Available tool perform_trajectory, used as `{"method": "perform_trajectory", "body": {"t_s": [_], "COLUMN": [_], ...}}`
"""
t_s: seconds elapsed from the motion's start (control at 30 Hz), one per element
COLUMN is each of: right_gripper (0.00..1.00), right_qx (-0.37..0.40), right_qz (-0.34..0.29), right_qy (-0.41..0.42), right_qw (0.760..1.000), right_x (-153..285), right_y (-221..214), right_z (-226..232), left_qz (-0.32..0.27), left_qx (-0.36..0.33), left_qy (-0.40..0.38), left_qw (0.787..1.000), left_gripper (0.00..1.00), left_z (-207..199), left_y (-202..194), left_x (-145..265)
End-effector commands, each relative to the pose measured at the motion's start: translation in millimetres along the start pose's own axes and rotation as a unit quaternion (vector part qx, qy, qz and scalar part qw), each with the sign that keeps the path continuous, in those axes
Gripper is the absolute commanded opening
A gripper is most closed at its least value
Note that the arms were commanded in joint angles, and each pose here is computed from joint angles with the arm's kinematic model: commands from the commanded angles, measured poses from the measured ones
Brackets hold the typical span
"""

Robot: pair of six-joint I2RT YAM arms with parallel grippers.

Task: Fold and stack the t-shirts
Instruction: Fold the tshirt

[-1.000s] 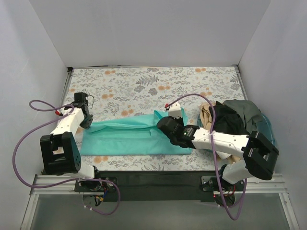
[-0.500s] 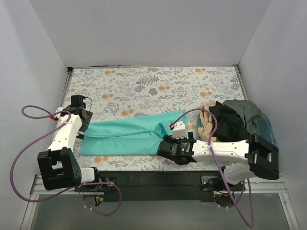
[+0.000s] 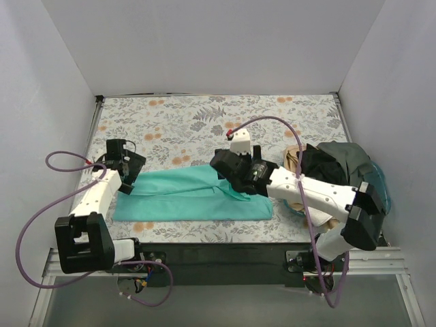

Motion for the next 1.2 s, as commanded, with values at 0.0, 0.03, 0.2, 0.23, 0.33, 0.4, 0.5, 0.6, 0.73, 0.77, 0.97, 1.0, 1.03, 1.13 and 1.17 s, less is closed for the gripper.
{"method": "perform_trajectory", "body": {"t_s": [0.0,0.03,0.2,0.23,0.33,0.4,0.5,0.6,0.73,0.77,0.97,1.0,1.03,1.13,1.17], "right_gripper": [0.98,0.98,0.98,0.98,0.98,0.98,0.98,0.98,0.98,0.98,0.98,0.98,0.98,0.98,0.98], "right_qx": [0.062,0.071,0.152,0.165,0.168,0.159,0.161,0.186,0.172,0.166,0.111,0.098,0.076,0.018,0.005], "right_qz": [0.036,0.039,0.057,0.072,0.118,0.125,0.133,0.129,0.125,0.120,0.079,0.079,0.097,0.161,0.173], "right_qy": [0.058,0.047,-0.039,-0.039,-0.039,-0.042,-0.038,-0.026,-0.005,-0.004,0.014,0.017,0.029,0.080,0.104], "right_qw": [0.996,0.996,0.986,0.983,0.978,0.978,0.977,0.974,0.977,0.979,0.991,0.992,0.992,0.984,0.979], "right_x": [-51.0,-61.6,-119.1,-122.0,-120.2,-107.9,-83.1,-60.3,-42.4,-40.4,-25.9,-24.4,-23.1,-30.4,-31.4], "right_y": [20.9,21.8,2.4,-6.3,-35.7,-45.4,-70.3,-90.3,-93.1,-90.7,-62.5,-60.0,-63.1,-72.1,-75.2], "right_z": [17.2,16.6,4.1,1.6,-13.3,-22.6,-36.5,-43.8,-45.2,-45.5,-41.2,-42.4,-39.9,-38.6,-35.3], "left_qz": [0.029,0.032,0.042,0.038,0.035,0.032,0.028,0.024,0.024,0.024,0.018,0.015,0.015,0.027,0.032], "left_qx": [-0.031,-0.034,-0.048,-0.050,-0.055,-0.057,-0.057,-0.058,-0.058,-0.058,-0.053,-0.050,-0.048,-0.043,-0.042], "left_qy": [-0.026,-0.022,-0.002,0.008,0.025,0.036,0.049,0.061,0.071,0.072,0.062,0.058,0.054,0.032,0.021], "left_qw": [0.999,0.999,0.998,0.998,0.998,0.997,0.997,0.996,0.995,0.995,0.996,0.997,0.997,0.998,0.998], "left_gripper": [0.95,0.95,0.96,0.96,0.96,0.96,0.97,0.97,0.97,0.97,0.98,0.98,0.98,0.98,0.98], "left_z": [-4.8,-3.9,2.4,4.9,8.9,11.3,13.7,15.4,17.7,18.1,17.0,16.3,16.0,11.8,9.8], "left_y": [-17.6,-20.6,-35.0,-35.1,-35.9,-35.4,-34.9,-34.0,-34.4,-34.4,-32.4,-32.0,-31.8,-34.9,-36.0], "left_x": [-12.7,-15.1,-29.8,-32.2,-37.0,-38.9,-40.8,-42.9,-43.9,-43.5,-36.6,-34.2,-33.1,-30.4,-29.6]}}
Point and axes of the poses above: each gripper's point midway between its finger pads, its own x axis back along the fingers, its own z axis along the line the jaws close on, y = z × x, the point moved 8 cm from there along x, back along the fingers, and after that the axes turned 14 degrees about -x, right-handed, at the moved point
